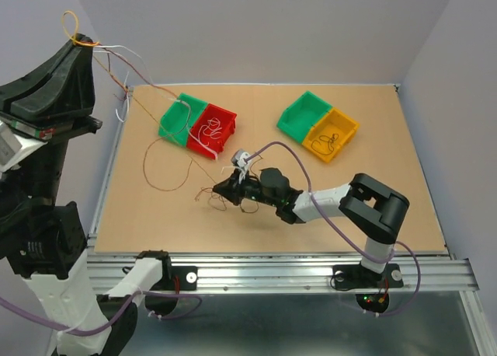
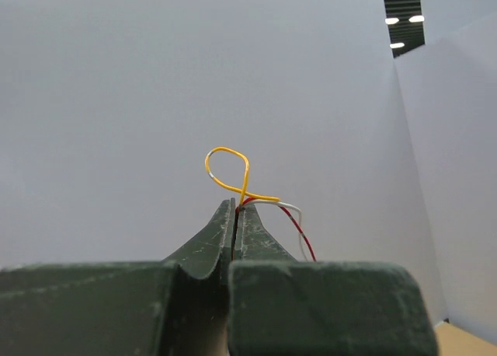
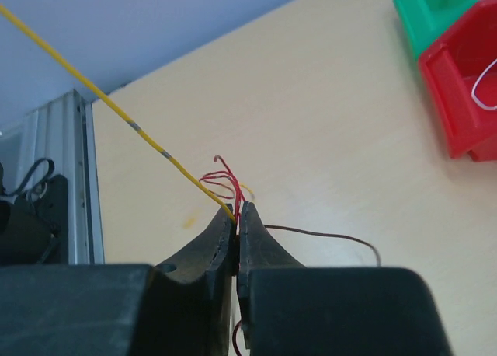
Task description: Untangle the cables
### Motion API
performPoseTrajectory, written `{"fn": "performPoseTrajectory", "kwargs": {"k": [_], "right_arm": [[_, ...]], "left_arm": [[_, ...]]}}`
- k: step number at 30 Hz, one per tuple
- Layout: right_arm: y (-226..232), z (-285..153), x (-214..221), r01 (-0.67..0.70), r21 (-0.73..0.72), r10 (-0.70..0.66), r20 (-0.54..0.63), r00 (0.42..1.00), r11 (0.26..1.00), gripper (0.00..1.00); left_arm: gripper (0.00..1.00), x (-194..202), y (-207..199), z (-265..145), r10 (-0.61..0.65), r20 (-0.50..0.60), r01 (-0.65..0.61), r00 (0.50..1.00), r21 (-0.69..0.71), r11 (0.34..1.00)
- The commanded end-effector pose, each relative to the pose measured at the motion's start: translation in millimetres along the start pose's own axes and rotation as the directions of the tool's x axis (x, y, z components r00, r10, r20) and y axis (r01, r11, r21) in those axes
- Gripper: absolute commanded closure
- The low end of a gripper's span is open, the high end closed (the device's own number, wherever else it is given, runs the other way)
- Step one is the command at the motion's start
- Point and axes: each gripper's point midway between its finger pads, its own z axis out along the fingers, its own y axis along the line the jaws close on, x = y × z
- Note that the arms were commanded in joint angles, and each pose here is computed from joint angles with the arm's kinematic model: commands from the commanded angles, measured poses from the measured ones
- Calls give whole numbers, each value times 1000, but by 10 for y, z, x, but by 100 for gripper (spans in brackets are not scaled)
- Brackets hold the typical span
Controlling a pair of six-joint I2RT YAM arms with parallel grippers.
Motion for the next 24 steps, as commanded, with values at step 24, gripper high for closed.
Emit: {"fn": "performPoseTrajectory", "kwargs": {"k": [24], "right_arm": [[-1096,-2130,643,-214,750,175,132,976,626,64]], "left_arm": [[100,-254,1335,-283,266,62,-154,962,-681,716]]}}
